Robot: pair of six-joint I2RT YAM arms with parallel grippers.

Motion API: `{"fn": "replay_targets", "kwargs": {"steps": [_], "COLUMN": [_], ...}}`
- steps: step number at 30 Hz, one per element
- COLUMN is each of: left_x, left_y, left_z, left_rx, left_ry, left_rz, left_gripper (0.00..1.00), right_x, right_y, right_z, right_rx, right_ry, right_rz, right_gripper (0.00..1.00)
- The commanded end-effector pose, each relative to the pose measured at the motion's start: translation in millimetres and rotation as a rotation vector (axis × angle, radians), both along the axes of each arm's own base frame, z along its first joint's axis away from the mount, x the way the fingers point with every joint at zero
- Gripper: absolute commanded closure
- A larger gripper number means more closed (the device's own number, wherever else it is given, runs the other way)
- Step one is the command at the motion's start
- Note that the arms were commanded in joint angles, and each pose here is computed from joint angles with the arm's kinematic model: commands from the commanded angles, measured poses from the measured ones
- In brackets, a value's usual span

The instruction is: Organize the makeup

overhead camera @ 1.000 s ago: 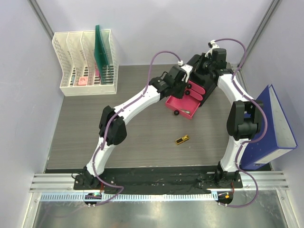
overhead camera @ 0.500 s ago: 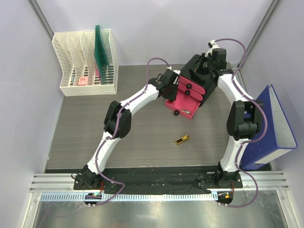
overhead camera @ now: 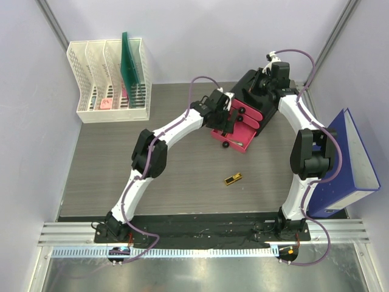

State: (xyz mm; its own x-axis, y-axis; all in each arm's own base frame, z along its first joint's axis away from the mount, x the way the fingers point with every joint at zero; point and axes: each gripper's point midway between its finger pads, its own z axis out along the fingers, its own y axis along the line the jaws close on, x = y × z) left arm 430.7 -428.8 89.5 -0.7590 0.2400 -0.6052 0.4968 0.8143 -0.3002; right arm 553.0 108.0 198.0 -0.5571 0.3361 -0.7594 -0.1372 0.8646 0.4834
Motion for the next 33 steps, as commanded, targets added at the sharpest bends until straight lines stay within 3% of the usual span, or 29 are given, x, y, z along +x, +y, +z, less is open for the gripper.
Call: {"fn": "replay_targets", "kwargs": {"steps": [1,2,8,14,25,28,29,31,32,33], "left_x": [-34,-43,-126,-179,-201,-199,-199,-199,-198,-197], "left_y": [-3,-3,-3,-12,-16,-18,-18,-19,-21,-21], "left_z": [62,77,23,-10,-56,-61,-65,-65,-63,-62], "left_rx": [-0.032,-0.039,0.125,0.259,0.373,0.399,0.404,0.404,0.4,0.405], "left_ry": [-0.107,-0.138,-0.087,-0.081,-0.044,-0.041,-0.032,-0.029,-0.033,-0.039], "left_rz": [-0.135,-0.155,-0.398,-0.581,-0.657,-0.659,-0.662,-0.666,-0.661,-0.657], "left_gripper": [0.25,0.24,0.23,0.22,0.23,0.33,0.48,0.69,0.97,1.0], "right_x": [-107,-107,-106,-107,-115,-116,-116,-116,-115,-115], "right_y": [-15,-15,-15,-14,-16,-15,-16,-16,-15,-16], "right_z": [-167,-167,-169,-170,-174,-174,-173,-174,-173,-173], "right_rx": [-0.135,-0.136,-0.134,-0.132,-0.137,-0.138,-0.138,-0.136,-0.135,-0.135], "right_ry": [0.637,0.637,0.639,0.644,0.661,0.66,0.659,0.661,0.658,0.659], "right_rz": [0.004,0.004,0.004,0.006,0.007,0.011,0.008,0.008,0.009,0.007], "right_gripper": [0.99,0.99,0.99,0.99,0.99,0.99,0.99,0.99,0.99,0.99]}}
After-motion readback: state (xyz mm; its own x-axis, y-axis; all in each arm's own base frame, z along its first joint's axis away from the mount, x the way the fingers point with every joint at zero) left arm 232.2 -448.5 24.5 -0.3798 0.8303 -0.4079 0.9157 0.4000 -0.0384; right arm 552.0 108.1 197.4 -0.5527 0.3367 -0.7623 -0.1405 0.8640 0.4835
